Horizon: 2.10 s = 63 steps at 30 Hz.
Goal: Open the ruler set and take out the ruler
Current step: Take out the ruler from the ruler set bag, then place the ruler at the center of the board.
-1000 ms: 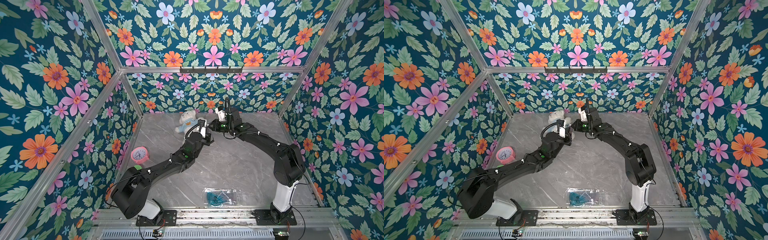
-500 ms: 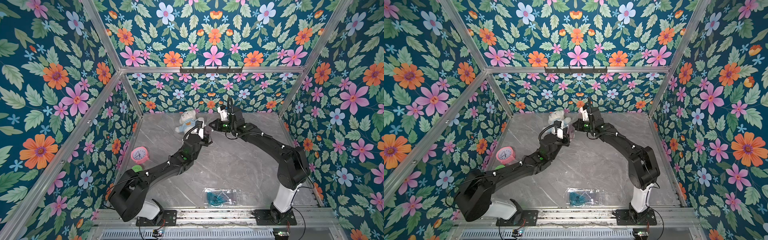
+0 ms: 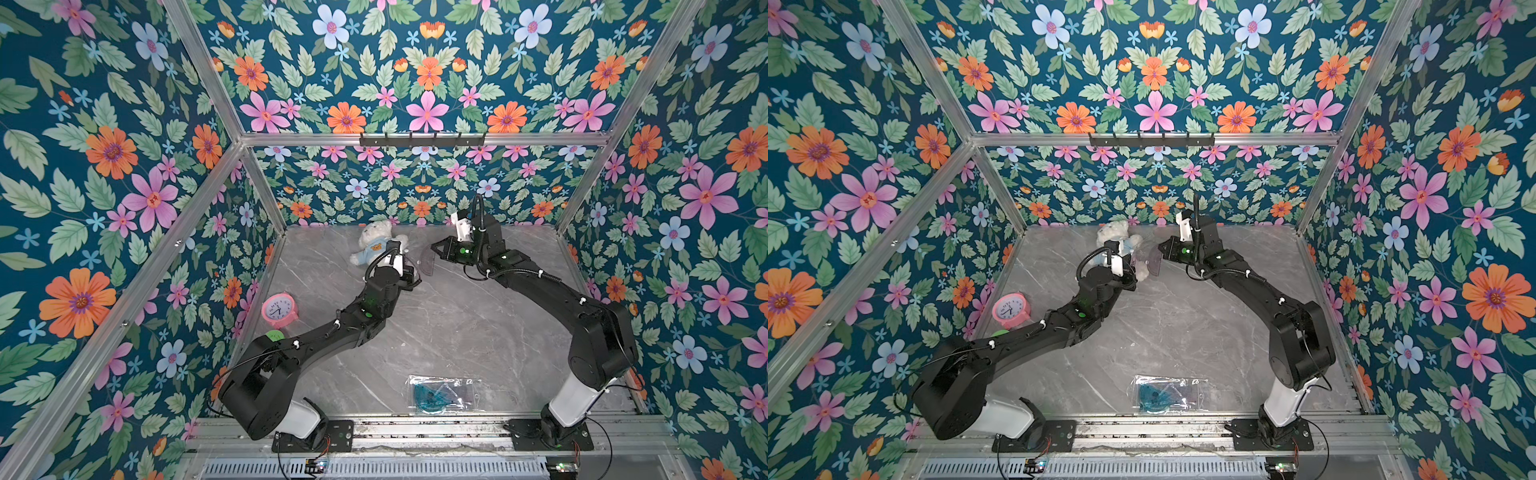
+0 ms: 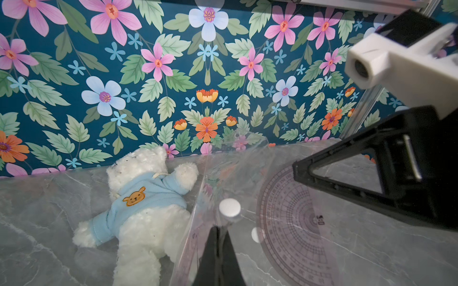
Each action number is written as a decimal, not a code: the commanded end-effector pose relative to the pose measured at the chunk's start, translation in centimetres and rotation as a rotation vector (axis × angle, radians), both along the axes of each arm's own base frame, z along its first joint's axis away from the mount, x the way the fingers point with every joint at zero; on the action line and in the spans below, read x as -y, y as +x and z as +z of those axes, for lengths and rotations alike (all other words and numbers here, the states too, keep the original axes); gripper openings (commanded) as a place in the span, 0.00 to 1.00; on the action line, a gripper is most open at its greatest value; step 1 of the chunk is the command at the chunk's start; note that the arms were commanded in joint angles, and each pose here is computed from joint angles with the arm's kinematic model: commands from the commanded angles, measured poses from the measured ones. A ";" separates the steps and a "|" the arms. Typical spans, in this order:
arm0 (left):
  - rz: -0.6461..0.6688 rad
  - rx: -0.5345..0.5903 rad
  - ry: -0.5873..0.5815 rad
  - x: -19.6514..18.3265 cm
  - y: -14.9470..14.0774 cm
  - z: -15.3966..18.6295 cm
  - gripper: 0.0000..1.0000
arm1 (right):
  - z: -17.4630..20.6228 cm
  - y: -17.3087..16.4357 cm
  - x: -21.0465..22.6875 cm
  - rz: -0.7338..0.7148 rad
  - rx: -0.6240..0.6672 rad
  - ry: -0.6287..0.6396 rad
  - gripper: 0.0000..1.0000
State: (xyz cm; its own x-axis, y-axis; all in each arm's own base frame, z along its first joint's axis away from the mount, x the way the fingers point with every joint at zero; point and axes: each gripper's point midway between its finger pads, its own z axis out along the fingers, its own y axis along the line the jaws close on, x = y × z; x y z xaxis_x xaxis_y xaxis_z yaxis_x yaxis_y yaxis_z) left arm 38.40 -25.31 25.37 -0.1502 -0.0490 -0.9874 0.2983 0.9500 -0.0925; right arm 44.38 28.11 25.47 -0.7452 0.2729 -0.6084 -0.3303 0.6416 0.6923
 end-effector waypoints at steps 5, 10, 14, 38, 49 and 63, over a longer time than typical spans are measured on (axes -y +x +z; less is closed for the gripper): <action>0.019 0.026 -0.039 -0.5 0.2 1.0 0.00 | 2.7 -0.2 0.3 0.029 0.033 0.119 0.04; 0.033 0.042 -0.050 -1.3 0.1 1.7 0.00 | 2.5 -0.2 2.0 0.016 0.013 0.166 0.04; 0.051 0.062 -0.061 -2.2 -0.1 2.4 0.00 | 2.7 0.2 4.3 -0.068 0.005 0.176 0.04; 0.047 0.111 -0.065 -3.7 -1.2 4.6 0.00 | -10.5 12.7 10.6 -0.615 -0.194 0.332 0.03; 0.030 0.120 -0.089 -3.5 -1.5 5.3 0.00 | -15.8 13.2 10.1 -0.557 -0.295 0.236 0.05; 0.031 0.110 -0.088 -3.8 -1.8 5.7 0.00 | -19.3 13.6 10.7 -0.539 -0.383 0.251 0.23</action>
